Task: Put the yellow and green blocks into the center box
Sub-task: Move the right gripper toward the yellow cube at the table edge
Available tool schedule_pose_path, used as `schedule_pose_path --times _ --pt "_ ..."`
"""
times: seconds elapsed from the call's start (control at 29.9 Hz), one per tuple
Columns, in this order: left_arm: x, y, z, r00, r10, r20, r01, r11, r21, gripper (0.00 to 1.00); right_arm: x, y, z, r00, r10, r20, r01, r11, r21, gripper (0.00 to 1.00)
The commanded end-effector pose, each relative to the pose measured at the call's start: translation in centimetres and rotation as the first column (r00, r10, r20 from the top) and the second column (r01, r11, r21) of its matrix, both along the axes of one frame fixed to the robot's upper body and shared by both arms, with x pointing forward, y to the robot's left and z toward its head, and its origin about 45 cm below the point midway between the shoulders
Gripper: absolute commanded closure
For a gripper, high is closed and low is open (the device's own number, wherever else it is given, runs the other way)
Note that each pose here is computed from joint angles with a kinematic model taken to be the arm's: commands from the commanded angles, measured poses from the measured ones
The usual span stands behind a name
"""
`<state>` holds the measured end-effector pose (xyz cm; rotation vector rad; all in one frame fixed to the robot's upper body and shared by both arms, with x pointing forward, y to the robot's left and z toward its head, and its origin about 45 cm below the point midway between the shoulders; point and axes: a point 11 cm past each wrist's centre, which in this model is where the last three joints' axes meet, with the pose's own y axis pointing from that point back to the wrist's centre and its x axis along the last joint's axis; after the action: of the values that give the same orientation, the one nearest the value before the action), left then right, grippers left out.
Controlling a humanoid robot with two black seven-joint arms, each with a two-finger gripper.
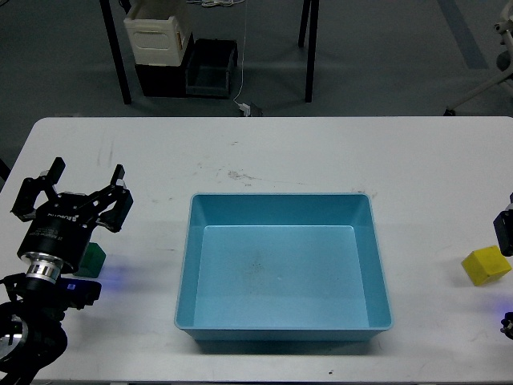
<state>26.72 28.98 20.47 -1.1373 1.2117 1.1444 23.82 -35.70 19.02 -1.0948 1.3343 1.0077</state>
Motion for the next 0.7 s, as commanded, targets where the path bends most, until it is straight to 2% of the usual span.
schedule_pose_path --times 0.0,0.23,0.3,0.4,0.5,0.6,0.67 --pt "0.0 -0.1 -0.1 1.000 -0.002 -0.007 0.002 1.000 0.001 0.00 -0.2 -0.2 -0.1 1.000 -0.014 0.003 0.014 1.000 0.004 0.00" --pt "0.1 0.1 -0.1 1.000 0.005 -0.007 -0.005 1.000 0.005 0.00 0.0 -1.0 -1.8 0.999 -0.043 -0.033 0.043 0.999 0.000 0.00" --pt "0.1 0.1 -0.2 1.000 0.005 -0.010 -0.005 1.000 0.004 0.00 0.6 -1.8 -1.6 0.999 -0.044 -0.022 0.042 0.997 -0.060 0.00" --pt "0.2 0.1 -0.2 1.000 0.006 -0.009 -0.006 1.000 0.004 0.00 1.0 -4.2 0.8 0.999 -0.036 0.011 0.038 0.959 -0.282 0.00" --pt "0.3 0.1 -0.1 1.000 0.007 -0.006 -0.007 1.000 0.003 0.00 3.4 -4.6 3.7 0.999 -0.011 0.053 0.035 0.880 -0.474 0.00" --pt "0.3 0.2 0.0 1.000 0.011 -0.003 -0.011 1.000 0.003 0.00 5.5 -5.7 6.0 1.000 -0.020 0.019 0.028 0.697 -0.717 0.00" --pt "0.4 0.4 0.1 1.000 0.017 -0.001 -0.017 1.000 0.005 0.00 7.3 -6.8 8.8 0.999 -0.046 0.030 0.049 0.509 -0.860 0.00"
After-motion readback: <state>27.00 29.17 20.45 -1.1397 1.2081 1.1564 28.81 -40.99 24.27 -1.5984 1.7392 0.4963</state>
